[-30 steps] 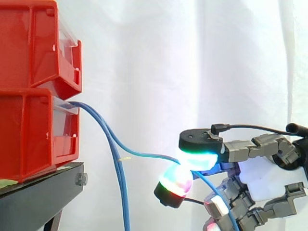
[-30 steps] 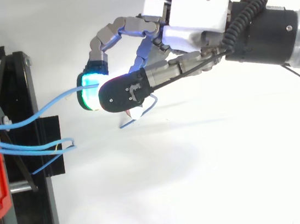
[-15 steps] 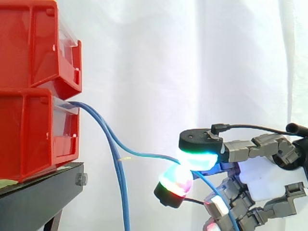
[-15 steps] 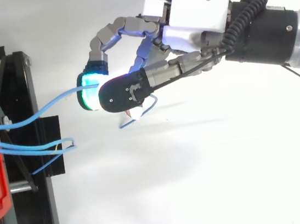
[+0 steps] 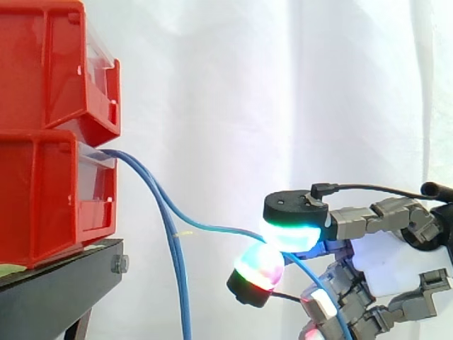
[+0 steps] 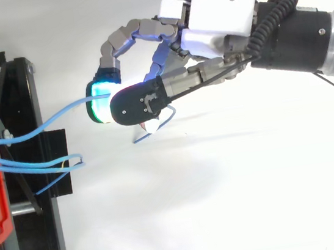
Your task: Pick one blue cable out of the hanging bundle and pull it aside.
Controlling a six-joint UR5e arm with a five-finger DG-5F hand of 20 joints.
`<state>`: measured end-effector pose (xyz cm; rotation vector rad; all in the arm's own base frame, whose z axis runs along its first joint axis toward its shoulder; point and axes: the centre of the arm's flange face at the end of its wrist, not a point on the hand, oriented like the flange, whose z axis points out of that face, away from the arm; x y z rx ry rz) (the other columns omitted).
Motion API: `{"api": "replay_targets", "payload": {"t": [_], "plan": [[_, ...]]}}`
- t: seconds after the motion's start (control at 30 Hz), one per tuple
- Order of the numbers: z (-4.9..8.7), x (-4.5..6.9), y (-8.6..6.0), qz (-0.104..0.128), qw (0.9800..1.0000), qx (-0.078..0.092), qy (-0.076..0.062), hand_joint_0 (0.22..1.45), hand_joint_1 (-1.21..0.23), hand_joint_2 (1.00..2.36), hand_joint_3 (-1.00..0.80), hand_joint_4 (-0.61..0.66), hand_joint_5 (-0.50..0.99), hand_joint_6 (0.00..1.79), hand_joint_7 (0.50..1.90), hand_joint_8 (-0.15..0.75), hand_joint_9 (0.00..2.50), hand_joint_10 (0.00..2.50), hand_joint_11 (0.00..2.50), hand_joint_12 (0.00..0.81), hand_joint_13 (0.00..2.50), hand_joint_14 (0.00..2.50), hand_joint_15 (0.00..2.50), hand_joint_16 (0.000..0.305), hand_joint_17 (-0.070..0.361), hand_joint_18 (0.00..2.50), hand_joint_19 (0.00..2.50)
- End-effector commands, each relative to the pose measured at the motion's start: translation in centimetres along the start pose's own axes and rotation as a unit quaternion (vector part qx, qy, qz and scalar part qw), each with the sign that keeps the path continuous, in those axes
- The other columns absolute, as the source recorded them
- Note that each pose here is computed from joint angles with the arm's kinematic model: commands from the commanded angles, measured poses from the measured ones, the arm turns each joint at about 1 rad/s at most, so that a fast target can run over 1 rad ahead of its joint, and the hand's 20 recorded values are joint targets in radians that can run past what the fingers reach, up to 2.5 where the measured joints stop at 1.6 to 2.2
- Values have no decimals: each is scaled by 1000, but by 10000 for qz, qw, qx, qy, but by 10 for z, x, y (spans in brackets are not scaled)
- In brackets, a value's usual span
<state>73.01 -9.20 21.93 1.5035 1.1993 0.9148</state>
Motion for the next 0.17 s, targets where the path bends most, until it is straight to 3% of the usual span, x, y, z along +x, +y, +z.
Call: {"api": "replay_targets", "payload": {"t": [0.0,0.13], "plan": [[0,0,0,0,10000,2,0,546,-812,1218,-15,-261,-42,901,970,270,1270,21,633,329,1024,22,586,61,138,902,378],[0,1,0,-2,10000,1,7,547,-812,1211,-12,-257,-42,901,966,272,1272,22,643,327,1022,21,579,61,138,901,371]]}}
